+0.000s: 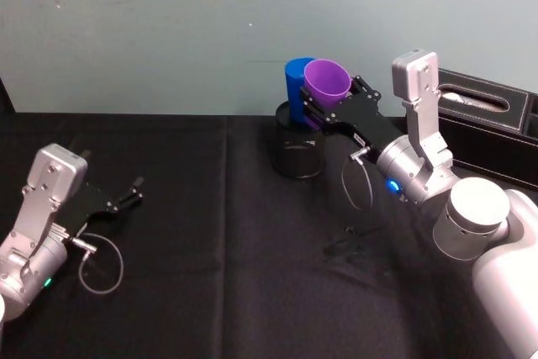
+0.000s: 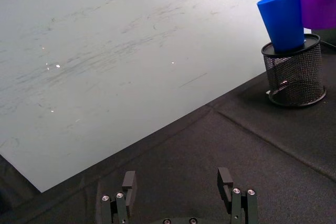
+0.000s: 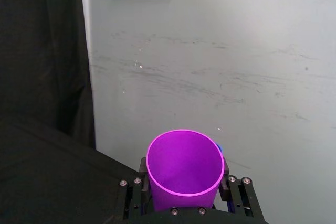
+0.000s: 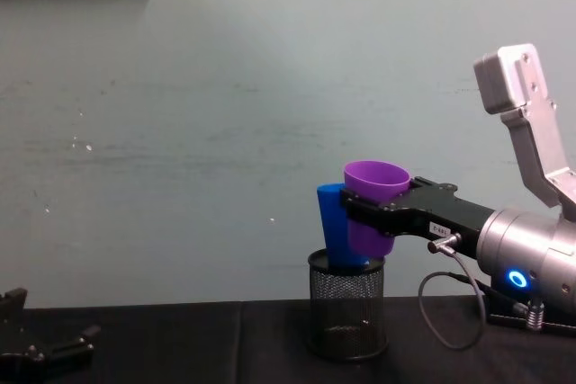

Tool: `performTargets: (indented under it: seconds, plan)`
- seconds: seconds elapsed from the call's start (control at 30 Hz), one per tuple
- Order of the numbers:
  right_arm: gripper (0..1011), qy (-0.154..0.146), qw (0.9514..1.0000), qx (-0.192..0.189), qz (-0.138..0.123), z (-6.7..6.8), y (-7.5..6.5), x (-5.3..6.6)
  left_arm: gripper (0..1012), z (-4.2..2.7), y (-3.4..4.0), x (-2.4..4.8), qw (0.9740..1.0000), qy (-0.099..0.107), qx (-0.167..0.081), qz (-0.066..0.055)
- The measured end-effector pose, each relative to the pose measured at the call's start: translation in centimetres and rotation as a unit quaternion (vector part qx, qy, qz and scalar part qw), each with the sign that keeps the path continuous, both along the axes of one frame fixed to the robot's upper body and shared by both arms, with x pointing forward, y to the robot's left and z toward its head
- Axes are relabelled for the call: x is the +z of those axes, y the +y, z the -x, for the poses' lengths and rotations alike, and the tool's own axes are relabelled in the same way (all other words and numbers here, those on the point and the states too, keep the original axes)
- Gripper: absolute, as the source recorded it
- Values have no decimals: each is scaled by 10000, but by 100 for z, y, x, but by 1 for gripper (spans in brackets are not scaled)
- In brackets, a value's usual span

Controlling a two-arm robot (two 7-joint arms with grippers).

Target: Pick up one cup with a gripper and tap it against the other cup.

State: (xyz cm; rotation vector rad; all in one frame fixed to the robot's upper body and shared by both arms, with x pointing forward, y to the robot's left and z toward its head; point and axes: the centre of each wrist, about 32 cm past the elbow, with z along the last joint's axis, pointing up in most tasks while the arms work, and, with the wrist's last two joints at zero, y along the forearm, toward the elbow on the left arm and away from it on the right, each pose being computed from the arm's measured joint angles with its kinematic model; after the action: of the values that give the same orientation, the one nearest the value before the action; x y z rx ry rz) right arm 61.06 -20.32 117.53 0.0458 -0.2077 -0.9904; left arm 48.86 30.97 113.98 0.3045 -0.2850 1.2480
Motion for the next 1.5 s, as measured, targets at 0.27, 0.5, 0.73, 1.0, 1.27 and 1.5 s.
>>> performTargets:
  seconds: [0.27,0.5,0.73,1.0,1.27,1.5]
  plan:
    - [729,1,10000,22,-7,-10,-6,-4,1011,0,0,0,10000,0,0,0]
    - [729,1,10000,19,-7,-11,-7,-4,1012,0,0,0,10000,0,0,0]
    - [729,0,10000,18,-7,-10,-7,-4,1011,0,0,0,10000,0,0,0]
    - [729,2,10000,15,-5,-9,-7,-6,1011,0,0,0,10000,0,0,0]
    - [729,1,10000,16,-3,-1,-8,-7,1011,0,0,0,10000,0,0,0]
    - [729,46,10000,-44,55,73,-26,-15,1011,0,0,0,10000,0,0,0]
